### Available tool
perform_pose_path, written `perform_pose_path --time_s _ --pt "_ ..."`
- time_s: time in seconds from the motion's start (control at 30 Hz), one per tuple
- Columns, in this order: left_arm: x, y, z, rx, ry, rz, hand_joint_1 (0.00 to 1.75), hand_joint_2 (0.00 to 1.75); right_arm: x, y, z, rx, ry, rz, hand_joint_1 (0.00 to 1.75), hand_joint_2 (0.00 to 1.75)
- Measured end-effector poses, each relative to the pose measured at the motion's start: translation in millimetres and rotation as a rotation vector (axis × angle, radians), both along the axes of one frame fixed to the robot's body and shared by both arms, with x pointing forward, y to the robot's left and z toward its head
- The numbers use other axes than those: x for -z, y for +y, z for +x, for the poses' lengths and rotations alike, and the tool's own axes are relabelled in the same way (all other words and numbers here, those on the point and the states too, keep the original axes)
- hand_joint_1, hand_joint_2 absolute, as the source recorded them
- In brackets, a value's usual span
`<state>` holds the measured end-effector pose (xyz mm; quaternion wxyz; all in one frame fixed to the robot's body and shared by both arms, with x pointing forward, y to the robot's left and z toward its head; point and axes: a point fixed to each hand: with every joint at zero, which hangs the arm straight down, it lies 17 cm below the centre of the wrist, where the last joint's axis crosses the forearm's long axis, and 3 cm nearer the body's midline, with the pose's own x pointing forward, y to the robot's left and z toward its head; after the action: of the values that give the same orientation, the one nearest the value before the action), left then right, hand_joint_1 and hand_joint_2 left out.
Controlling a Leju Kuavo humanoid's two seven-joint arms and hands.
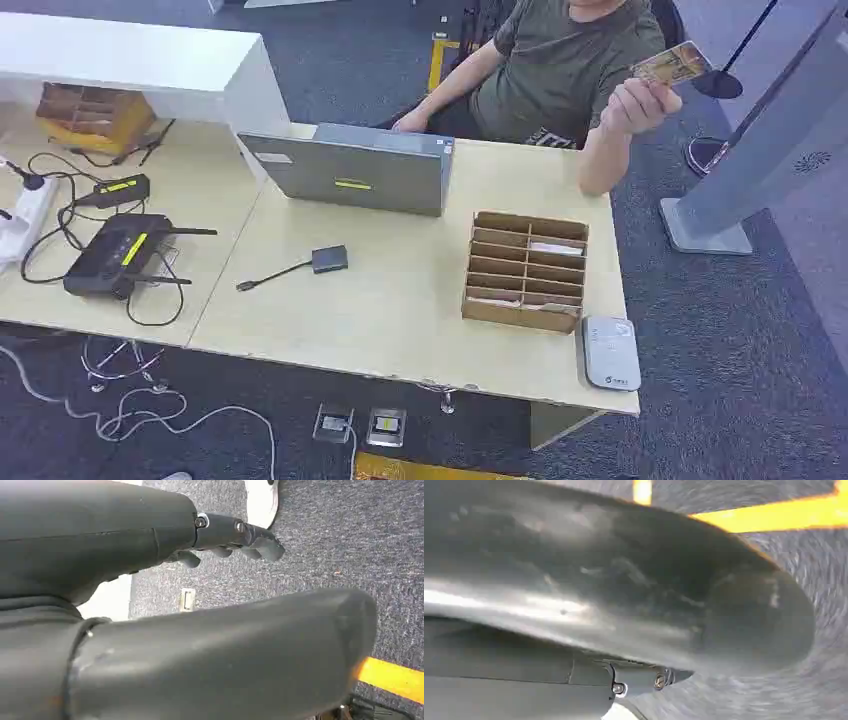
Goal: Pass the card to the sensor for recognition and then transmit it.
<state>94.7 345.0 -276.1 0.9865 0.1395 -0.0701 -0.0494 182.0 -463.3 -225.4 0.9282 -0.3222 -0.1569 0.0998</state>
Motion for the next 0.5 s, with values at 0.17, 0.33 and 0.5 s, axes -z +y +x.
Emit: perform_pose_path --time_s 0.17,0.33,0.5 --pt "0 0 0 0.001 0.001 -0.004 0.0 0.0 -1 -28 -21 0.327 -0.08 0.067 0.0 0.0" --pt "0 6 0 0.001 0.001 0.001 0.0 0.0 -19 -75 -25 0.527 -0.211 0.049 0.0 0.0" --pt "-1 12 -1 0.007 0.002 0.012 0.0 0.0 -42 -128 -45 0.712 -0.294 0.025 0.0 0.0"
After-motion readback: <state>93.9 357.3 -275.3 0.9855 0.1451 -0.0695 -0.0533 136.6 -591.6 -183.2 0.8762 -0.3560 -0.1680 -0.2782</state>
